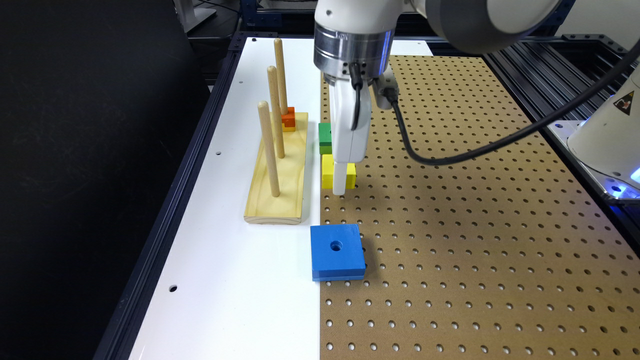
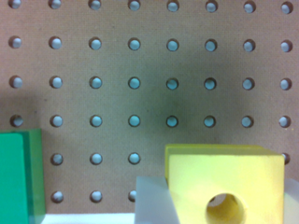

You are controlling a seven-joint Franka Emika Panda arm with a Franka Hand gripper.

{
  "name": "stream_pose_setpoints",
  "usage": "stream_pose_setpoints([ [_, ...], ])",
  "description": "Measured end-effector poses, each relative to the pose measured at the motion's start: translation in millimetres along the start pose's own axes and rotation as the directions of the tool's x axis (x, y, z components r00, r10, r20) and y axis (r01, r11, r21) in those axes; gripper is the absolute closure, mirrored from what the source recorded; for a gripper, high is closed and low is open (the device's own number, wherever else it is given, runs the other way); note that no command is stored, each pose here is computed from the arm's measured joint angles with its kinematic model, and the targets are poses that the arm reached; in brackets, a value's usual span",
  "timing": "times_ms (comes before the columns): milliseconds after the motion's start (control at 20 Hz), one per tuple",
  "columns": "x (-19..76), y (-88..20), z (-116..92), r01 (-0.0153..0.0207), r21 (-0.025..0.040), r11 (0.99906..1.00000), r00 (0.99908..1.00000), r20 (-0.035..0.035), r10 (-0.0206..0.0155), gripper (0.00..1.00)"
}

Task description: Pick up yellow block.

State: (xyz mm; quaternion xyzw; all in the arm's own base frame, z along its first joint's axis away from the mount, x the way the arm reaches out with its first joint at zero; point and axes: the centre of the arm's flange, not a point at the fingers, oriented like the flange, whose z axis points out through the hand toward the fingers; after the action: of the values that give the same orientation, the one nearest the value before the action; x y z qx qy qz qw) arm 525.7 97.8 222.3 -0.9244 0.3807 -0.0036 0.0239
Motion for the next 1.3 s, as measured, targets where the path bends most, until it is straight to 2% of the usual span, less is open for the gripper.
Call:
stream_pose_setpoints([
  [150,-0.4,-0.1,-6,0.0011,-0.0037,0.999992,0.999999,0.0005,-0.0011,1.00],
  [250,-0.4,-0.2,-6,0.0013,-0.0032,0.999994,0.999999,-0.0001,-0.0013,1.00],
  [350,-0.1,-1.1,-14,0.0022,0.0006,0.999997,0.999983,-0.0053,-0.0022,1.00],
  [400,-0.3,-1.7,-23,0.0031,0.0003,0.999995,0.999961,-0.0083,-0.0031,1.00],
  [600,-2.8,-1.3,-49,0.0059,-0.0093,0.999940,0.999913,-0.0118,-0.0060,1.00],
  [800,-3.3,-0.9,-53,0.0062,-0.0108,0.999922,0.999905,-0.0122,-0.0064,1.00],
  [900,-3.2,-1.4,-57,0.0066,-0.0066,0.999957,0.999842,-0.0165,-0.0067,1.00],
  [1000,-3.5,-1.7,-68,0.0071,-0.0046,0.999964,0.999733,-0.0219,-0.0072,1.00],
  [1150,-5.7,-0.3,-85,0.0079,-0.0089,0.999929,0.999647,-0.0253,-0.0081,1.00],
  [1300,-6.7,0.2,-90,0.0085,-0.0108,0.999905,0.999622,-0.0260,-0.0088,1.00],
])
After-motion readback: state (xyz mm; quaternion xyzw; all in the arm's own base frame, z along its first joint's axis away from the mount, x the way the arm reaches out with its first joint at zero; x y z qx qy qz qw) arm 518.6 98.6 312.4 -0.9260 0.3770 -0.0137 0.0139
